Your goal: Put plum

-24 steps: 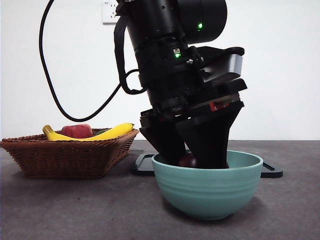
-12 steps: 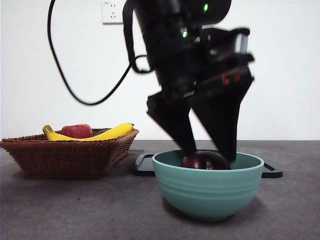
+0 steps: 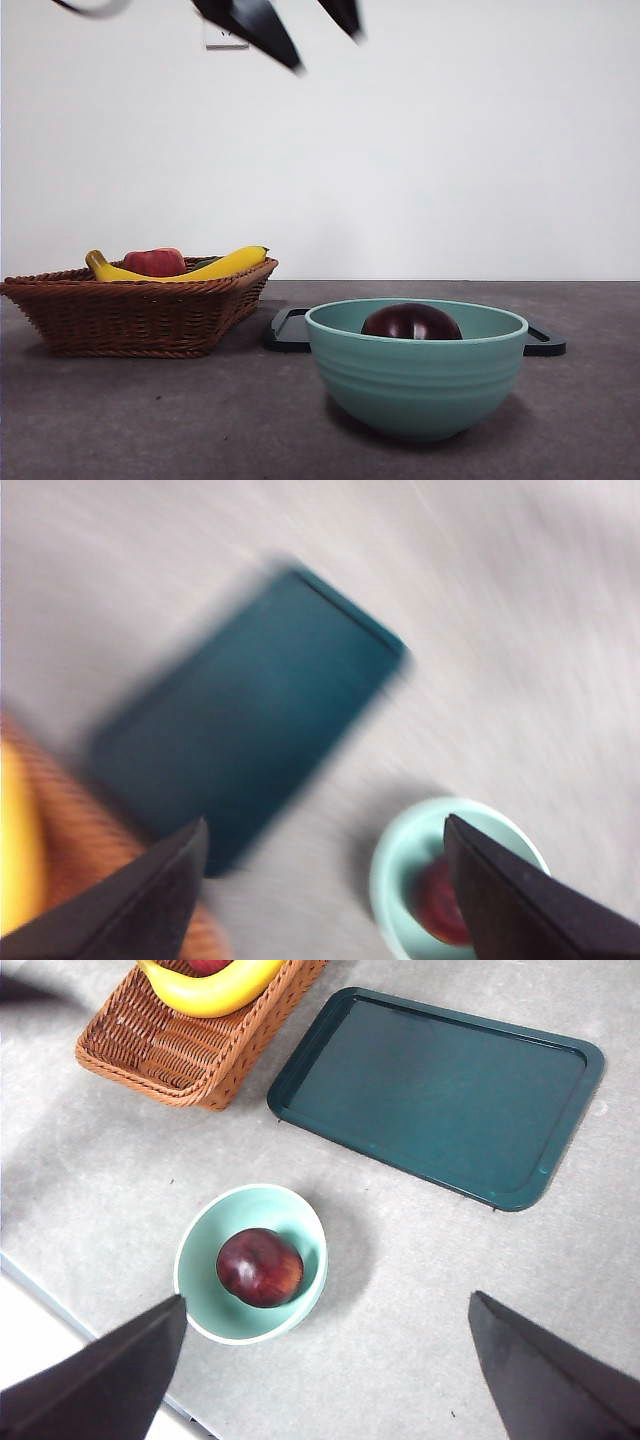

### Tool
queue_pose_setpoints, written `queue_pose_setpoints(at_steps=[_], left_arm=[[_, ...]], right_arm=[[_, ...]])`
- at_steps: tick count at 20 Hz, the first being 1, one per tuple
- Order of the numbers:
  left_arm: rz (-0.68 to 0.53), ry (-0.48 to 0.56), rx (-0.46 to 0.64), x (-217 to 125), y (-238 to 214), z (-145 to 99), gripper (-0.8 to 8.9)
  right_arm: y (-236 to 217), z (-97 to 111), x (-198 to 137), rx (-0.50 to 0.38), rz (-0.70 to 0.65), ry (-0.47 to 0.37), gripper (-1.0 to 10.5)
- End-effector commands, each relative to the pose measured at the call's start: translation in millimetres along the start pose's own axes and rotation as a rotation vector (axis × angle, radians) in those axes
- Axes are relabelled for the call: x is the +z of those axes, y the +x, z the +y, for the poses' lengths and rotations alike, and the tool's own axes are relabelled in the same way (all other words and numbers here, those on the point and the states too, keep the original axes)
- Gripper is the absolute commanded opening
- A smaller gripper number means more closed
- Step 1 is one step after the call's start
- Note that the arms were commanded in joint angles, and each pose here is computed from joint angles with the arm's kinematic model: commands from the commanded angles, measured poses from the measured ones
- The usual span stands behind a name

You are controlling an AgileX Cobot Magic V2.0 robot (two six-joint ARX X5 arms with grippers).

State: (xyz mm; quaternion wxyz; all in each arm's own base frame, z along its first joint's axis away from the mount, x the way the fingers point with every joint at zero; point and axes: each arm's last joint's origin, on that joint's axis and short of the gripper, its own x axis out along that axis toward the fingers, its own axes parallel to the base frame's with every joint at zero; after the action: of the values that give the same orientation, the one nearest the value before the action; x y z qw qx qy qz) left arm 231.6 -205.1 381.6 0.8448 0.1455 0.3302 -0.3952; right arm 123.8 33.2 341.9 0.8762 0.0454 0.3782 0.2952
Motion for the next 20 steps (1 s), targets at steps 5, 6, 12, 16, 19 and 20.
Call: queue_pose_setpoints(at_steps=[5, 6, 12, 16, 19, 20], left_arm=[[-0.14, -0.101, 0.009, -20, -86, 22, 3.8], [-0.138, -0.112, 0.018, -28, -90, 23, 3.8], [-0.03, -0.219, -0.1, -106, -68, 16, 3.79], [0.027, -0.278, -0.267, -146, -52, 5, 3.78], [0.059, -0.288, -0.328, -156, -49, 0, 3.74], [0.06, -0.287, -0.331, -156, -49, 0, 3.74]], right_arm=[[-3, 2, 5, 0.006, -0.018, -0.008, 4.5], [-3, 2, 5, 0.006, -0.018, -0.008, 4.5], [-3, 2, 5, 0.007, -0.017, -0.008, 4.5], [-3, 2, 5, 0.007, -0.014, -0.006, 4.5], [-3, 2, 4, 0.007, -0.011, -0.004, 4.5], [-3, 2, 4, 0.007, -0.007, -0.002, 4.5]])
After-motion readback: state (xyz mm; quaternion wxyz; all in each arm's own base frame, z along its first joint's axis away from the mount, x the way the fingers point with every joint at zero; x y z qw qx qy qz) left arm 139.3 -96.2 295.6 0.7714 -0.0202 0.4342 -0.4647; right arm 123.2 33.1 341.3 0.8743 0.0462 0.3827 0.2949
